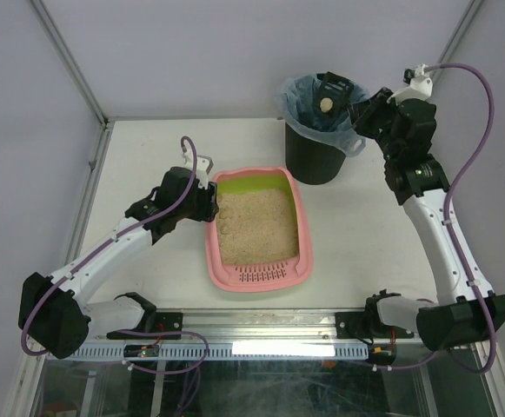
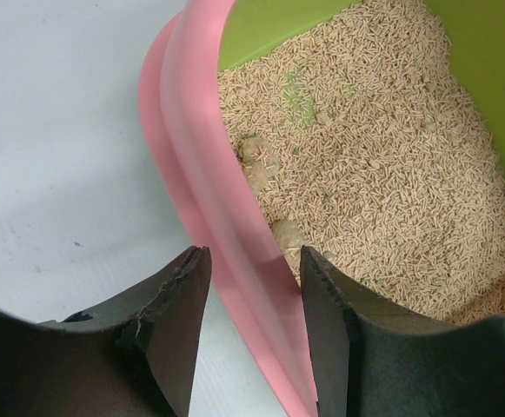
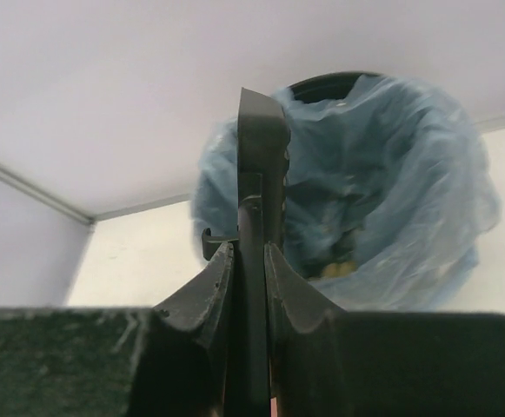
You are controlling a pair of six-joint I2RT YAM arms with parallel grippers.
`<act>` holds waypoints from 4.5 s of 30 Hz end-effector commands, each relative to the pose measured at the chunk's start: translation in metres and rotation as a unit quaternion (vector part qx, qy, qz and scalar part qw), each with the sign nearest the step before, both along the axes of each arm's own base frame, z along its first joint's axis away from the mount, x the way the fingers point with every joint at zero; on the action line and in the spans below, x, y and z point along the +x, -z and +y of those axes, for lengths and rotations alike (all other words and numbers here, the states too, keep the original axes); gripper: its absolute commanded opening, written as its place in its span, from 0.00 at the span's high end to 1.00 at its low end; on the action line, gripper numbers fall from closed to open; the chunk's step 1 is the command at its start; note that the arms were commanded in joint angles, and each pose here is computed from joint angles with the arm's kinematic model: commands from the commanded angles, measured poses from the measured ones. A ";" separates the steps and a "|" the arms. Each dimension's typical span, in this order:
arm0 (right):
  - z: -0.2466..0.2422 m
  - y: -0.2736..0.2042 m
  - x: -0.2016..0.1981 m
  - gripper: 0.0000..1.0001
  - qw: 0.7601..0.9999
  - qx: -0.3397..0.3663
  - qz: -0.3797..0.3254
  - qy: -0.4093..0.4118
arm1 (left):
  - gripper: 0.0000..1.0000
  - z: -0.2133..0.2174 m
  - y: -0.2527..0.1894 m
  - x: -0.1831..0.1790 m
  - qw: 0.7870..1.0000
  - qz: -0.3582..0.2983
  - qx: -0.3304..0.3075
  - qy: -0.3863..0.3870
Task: Clean the litter box
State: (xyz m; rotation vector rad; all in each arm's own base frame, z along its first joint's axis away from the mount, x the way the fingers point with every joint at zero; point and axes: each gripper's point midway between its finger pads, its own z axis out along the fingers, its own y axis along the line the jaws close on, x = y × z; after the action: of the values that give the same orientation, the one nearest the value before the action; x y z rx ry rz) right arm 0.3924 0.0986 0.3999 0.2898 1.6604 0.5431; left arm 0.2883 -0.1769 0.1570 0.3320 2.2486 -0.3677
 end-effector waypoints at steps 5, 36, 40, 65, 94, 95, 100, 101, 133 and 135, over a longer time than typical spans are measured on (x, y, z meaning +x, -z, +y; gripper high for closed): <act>-0.021 -0.039 0.024 1.00 0.973 -0.200 -0.110 0.022 | 0.52 -0.005 -0.012 0.010 1.000 -0.025 -0.001 0.007; 0.092 0.010 -0.106 1.00 0.967 0.071 -0.023 -0.242 | 0.52 -0.006 -0.009 0.007 1.000 -0.020 0.000 0.014; 0.109 0.065 -0.120 1.00 0.951 0.087 0.083 -0.283 | 0.52 -0.004 -0.009 0.008 1.000 -0.022 0.002 0.010; 0.165 0.238 -0.083 1.00 0.860 -0.171 0.434 -0.207 | 0.59 -0.015 0.004 0.006 0.999 0.003 -0.002 0.036; 0.251 0.243 -0.144 1.00 0.861 0.103 0.367 -0.336 | 0.67 -0.013 0.012 0.009 0.999 0.013 0.010 0.031; 0.248 0.240 -0.142 1.00 0.867 0.106 0.360 -0.329 | 0.67 -0.013 0.011 0.009 0.999 0.011 0.011 0.031; 0.234 0.226 -0.137 1.00 0.886 0.119 0.330 -0.304 | 0.67 -0.013 0.009 0.009 0.999 0.009 0.010 0.031; 0.232 0.223 -0.137 1.00 0.888 0.124 0.326 -0.302 | 0.67 -0.013 0.010 0.008 0.999 0.008 0.010 0.031; 0.131 0.176 -0.191 1.00 0.875 0.394 0.125 -0.252 | 0.65 -0.004 0.003 0.011 1.000 -0.009 0.017 0.011; 0.139 0.172 -0.199 1.00 0.867 0.386 0.128 -0.287 | 0.65 -0.004 0.003 0.012 1.000 -0.009 0.019 0.010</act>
State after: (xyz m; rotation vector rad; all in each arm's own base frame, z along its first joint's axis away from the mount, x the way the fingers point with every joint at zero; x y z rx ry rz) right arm 0.1930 0.2309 0.1637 0.4949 1.9526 1.4669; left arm 0.2957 -0.1775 0.1452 0.3527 2.2853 -0.3291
